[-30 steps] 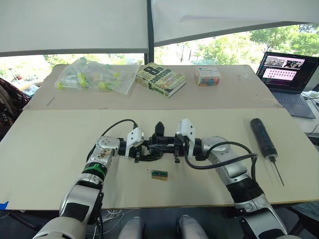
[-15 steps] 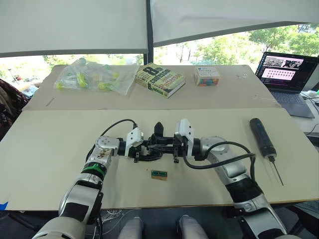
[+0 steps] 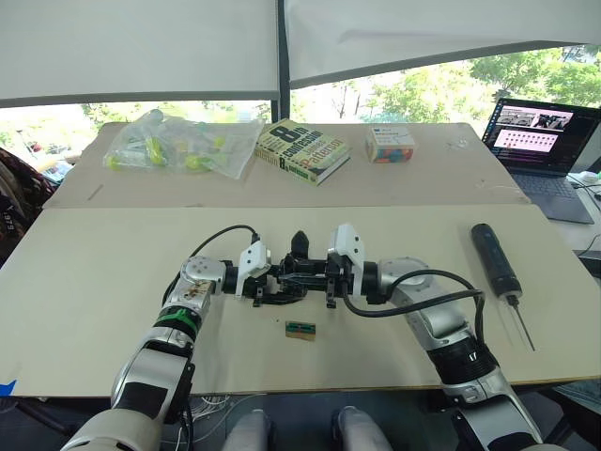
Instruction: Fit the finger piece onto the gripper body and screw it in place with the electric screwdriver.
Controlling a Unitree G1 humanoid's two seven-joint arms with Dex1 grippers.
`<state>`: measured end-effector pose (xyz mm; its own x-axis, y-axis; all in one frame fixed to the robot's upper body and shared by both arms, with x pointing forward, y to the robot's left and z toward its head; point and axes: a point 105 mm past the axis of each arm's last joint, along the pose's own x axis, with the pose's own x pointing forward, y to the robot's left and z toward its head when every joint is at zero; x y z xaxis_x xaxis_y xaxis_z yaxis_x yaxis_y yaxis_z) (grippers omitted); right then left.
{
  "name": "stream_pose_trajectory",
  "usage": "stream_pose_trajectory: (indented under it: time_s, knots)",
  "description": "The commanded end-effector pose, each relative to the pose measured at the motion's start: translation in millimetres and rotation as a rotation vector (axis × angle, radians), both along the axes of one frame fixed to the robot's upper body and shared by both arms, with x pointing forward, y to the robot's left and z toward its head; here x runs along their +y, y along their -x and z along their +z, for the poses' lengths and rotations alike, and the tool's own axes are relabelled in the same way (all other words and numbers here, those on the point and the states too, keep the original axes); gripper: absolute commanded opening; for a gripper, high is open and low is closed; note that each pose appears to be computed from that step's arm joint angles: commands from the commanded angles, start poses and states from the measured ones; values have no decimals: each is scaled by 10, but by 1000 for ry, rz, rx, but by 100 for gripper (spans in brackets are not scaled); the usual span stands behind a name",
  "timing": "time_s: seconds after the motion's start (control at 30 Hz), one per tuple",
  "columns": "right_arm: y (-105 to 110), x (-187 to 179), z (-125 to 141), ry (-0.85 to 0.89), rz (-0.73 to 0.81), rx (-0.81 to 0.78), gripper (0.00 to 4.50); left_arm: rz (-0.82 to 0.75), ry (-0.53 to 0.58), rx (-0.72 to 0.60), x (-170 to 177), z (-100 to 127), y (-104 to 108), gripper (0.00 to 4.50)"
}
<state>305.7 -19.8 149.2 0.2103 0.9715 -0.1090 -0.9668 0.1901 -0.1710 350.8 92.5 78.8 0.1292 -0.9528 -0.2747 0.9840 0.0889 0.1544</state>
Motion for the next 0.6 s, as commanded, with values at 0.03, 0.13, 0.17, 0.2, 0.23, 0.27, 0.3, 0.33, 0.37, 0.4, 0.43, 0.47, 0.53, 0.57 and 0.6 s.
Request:
stream_pose_trajectory:
  time_s: [0.03,0.13,0.17,0.2,0.23,0.27,0.3,0.33,0.37,0.4,0.43,0.47,0.53,0.57,0.6]
  knots:
    - [-67,-41,-271,98,-76,74,39,-9,-22,6,-2,-10,4,233]
    - [-72,-41,-287,107,-84,83,39,-7,-22,5,1,-8,1,233]
    - [-56,-38,-306,115,-78,88,39,-6,-23,5,2,-8,0,233]
    - [-35,-31,-322,115,-74,103,39,-6,-23,5,2,-8,0,233]
    - [-12,-23,-337,114,-69,121,39,-6,-23,5,3,-8,0,233]
    - [10,-21,-359,122,-65,133,39,-6,-23,5,2,-7,0,233]
    - [25,-27,-385,133,-63,143,39,-6,-23,5,0,-7,0,233]
    - [35,-32,-402,142,-62,148,39,-7,-22,5,-2,-6,0,233]
    - [37,-51,-432,148,-65,153,39,-7,-21,5,-4,-4,1,233]
    - [28,-76,-461,151,-74,160,39,-7,-20,5,-6,-3,1,233]
    - [17,-105,-492,155,-84,168,39,-8,-19,5,-7,-2,1,233]
    - [1,-141,-522,156,-95,171,39,-8,-18,6,-8,-2,3,233]
    - [-29,-195,-544,152,-111,170,39,-9,-16,7,-8,-1,4,233]
    - [-44,-213,-543,153,-119,165,39,-9,-16,8,-8,-1,3,233]
    - [-54,-222,-532,150,-122,163,39,-8,-16,8,-5,0,3,233]
